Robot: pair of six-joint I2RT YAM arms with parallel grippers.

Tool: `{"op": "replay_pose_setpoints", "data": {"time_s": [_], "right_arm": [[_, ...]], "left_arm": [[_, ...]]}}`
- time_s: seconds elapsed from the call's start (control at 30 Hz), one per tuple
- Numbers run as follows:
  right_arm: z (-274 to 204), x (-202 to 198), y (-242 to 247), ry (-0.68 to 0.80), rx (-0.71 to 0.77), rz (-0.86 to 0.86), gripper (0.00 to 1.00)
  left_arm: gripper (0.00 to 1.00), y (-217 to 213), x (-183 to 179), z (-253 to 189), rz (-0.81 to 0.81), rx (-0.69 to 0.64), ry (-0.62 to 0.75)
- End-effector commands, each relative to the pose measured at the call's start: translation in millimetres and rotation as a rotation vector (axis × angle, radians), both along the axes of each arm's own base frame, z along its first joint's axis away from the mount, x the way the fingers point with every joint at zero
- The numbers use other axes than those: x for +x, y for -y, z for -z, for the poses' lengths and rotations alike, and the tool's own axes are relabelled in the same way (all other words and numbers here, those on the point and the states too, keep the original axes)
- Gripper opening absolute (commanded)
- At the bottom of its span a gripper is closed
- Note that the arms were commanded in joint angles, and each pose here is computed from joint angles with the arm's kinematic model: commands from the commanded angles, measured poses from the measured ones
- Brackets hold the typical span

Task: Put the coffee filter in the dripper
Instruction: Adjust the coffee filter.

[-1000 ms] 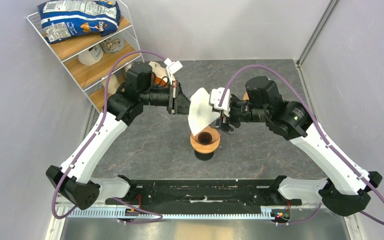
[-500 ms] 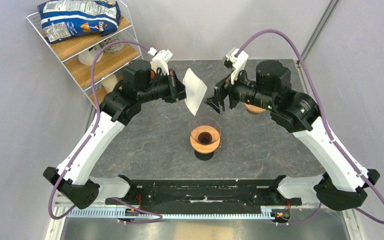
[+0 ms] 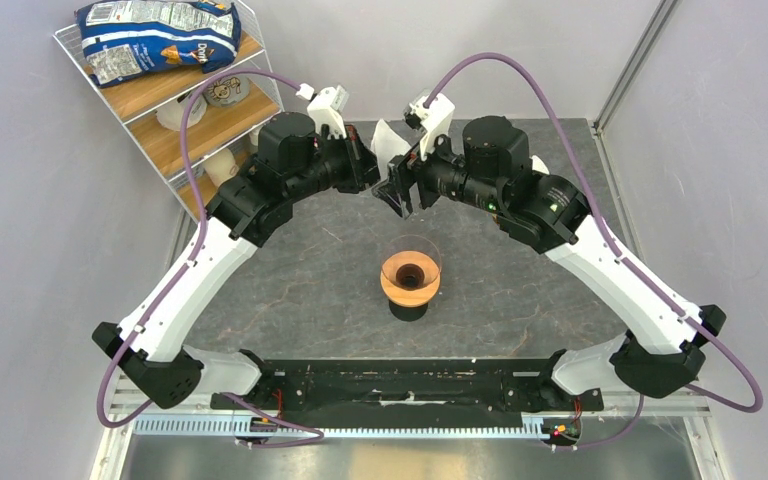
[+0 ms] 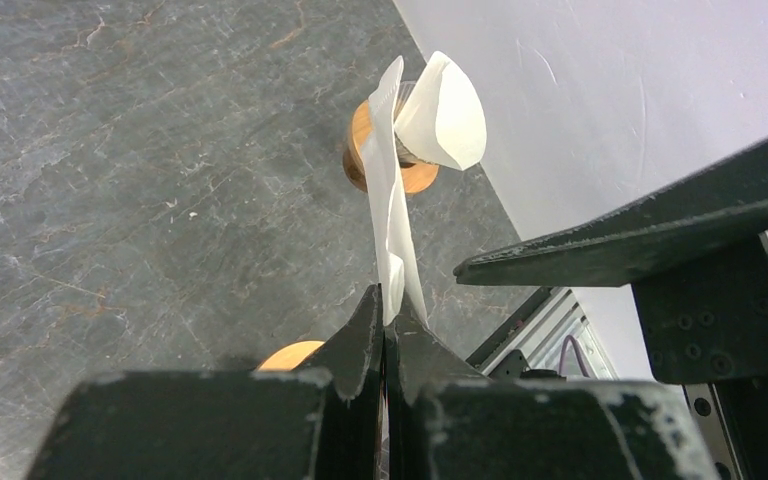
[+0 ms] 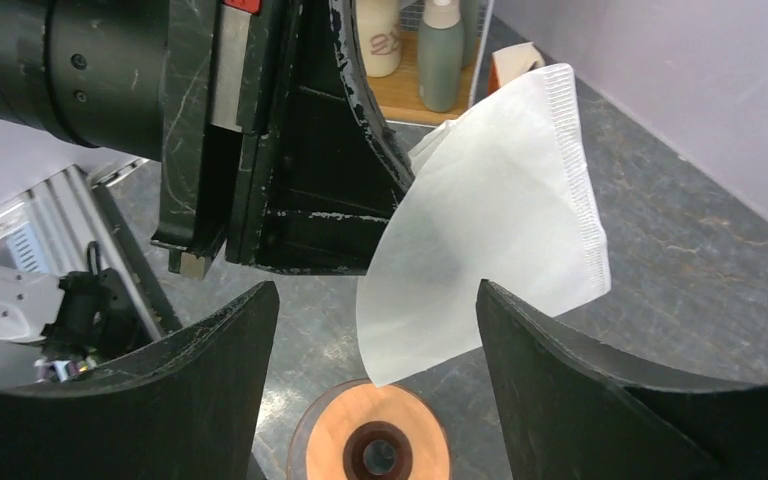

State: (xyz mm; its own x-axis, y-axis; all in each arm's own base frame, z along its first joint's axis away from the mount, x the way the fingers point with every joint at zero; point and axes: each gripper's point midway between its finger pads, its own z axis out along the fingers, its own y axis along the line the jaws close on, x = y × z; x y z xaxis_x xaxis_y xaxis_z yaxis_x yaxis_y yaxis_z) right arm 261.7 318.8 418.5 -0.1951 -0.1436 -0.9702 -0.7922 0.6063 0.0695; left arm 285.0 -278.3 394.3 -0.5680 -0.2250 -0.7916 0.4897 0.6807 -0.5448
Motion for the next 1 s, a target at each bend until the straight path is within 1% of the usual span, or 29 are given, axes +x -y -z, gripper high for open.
{"op": "replay_pose_setpoints", "data": {"time_s": [0.0, 0.1, 0.27, 0.33, 0.37, 0.47, 0.53, 0.77, 0.83, 0.97], "right_arm": [[-8.5, 18.4, 10.1, 0.131, -0.063, 0.098, 0.78], [-4.5, 29.8, 21.0, 0.179, -0.14, 0.165, 0.73], [-6.2, 42.6, 30.2, 0.205, -0.179, 0.242, 0.65], [-7.5, 42.8, 30.6, 0.201, -0.174, 0.249, 0.65], [-8.3, 39.3, 27.5, 0.189, -0.155, 0.23, 0.68], [-10.1, 20.2, 15.6, 0.17, -0.097, 0.117, 0.74], [-4.5, 13.5, 12.1, 0.147, -0.09, 0.084, 0.74], [7.5, 21.3, 10.2, 0.131, -0.122, 0.109, 0.75], [7.5, 30.5, 15.2, 0.149, -0.142, 0.16, 0.73], [3.3, 43.4, 26.7, 0.207, -0.194, 0.246, 0.67]], "left_arm": [[0.02, 2.5, 2.0, -22.3, -0.022, -0.064, 0.025], [0.02, 1.7, 0.6, -24.3, -0.022, -0.072, 0.024], [0.02, 3.4, 1.7, -23.7, -0.029, -0.085, 0.007], [0.02, 3.6, 4.3, -22.5, -0.038, -0.084, 0.003], [0.02, 3.2, 5.9, -21.0, -0.047, -0.082, -0.002], [0.02, 2.8, 8.9, -18.7, -0.064, -0.083, -0.014], [0.02, 2.9, 10.2, -16.7, -0.071, -0.081, -0.019], [0.02, 6.9, 7.4, -19.7, -0.053, -0.111, -0.035], [0.02, 7.1, 6.5, -20.9, -0.049, -0.114, -0.033], [0.02, 5.6, 5.1, -21.1, -0.053, -0.116, -0.035]]}}
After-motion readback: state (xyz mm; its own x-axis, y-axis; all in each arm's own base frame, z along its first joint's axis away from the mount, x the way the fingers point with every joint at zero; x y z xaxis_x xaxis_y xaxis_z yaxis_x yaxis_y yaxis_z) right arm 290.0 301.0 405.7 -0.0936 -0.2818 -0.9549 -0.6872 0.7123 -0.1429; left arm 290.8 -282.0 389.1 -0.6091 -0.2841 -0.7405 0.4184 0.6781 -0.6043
